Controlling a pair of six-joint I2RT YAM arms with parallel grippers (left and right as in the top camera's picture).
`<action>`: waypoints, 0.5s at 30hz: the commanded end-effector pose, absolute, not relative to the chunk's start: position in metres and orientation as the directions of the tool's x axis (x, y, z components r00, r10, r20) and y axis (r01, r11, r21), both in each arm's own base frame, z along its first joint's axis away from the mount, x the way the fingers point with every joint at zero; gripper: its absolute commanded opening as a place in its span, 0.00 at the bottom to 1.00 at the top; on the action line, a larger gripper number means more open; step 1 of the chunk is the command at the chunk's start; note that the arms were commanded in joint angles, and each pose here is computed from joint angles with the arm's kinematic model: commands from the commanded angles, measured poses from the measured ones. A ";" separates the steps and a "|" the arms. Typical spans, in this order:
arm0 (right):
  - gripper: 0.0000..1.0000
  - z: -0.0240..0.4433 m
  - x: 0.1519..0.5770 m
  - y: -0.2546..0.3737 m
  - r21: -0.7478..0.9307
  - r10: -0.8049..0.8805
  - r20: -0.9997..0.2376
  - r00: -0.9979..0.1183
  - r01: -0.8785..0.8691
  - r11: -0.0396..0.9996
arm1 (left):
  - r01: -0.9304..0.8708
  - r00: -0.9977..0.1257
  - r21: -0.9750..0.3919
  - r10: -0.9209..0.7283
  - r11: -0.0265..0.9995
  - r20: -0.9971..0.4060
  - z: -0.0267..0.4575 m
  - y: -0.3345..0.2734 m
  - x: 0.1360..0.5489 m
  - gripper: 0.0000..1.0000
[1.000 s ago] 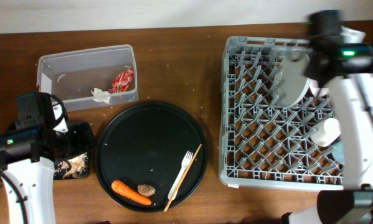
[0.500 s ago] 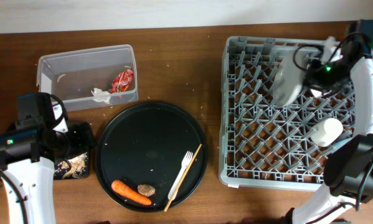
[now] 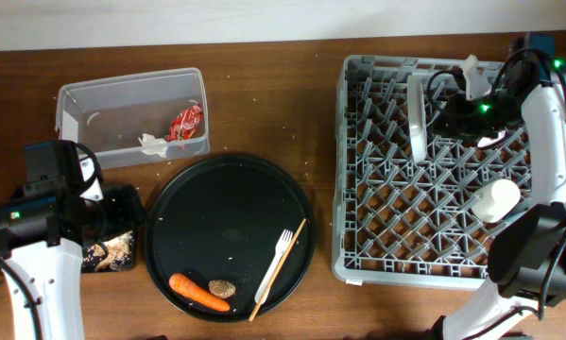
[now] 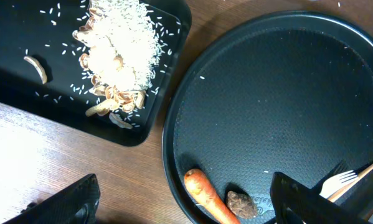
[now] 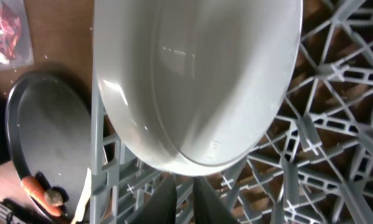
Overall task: Sort waste into correct bins and load items into the dishwasher rack
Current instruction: 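Move the right gripper back to the round tray over the chopstick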
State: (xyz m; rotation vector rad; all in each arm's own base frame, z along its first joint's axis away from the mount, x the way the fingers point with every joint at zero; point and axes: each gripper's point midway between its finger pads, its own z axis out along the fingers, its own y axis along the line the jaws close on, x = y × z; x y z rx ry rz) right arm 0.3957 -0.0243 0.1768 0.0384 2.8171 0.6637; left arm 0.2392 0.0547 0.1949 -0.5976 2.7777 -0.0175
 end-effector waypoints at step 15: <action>0.44 0.267 0.296 0.008 0.265 0.091 -0.242 -0.966 0.025 0.964 | -0.183 -0.939 -0.118 -0.209 0.976 -0.274 0.193 -0.006 0.250 0.87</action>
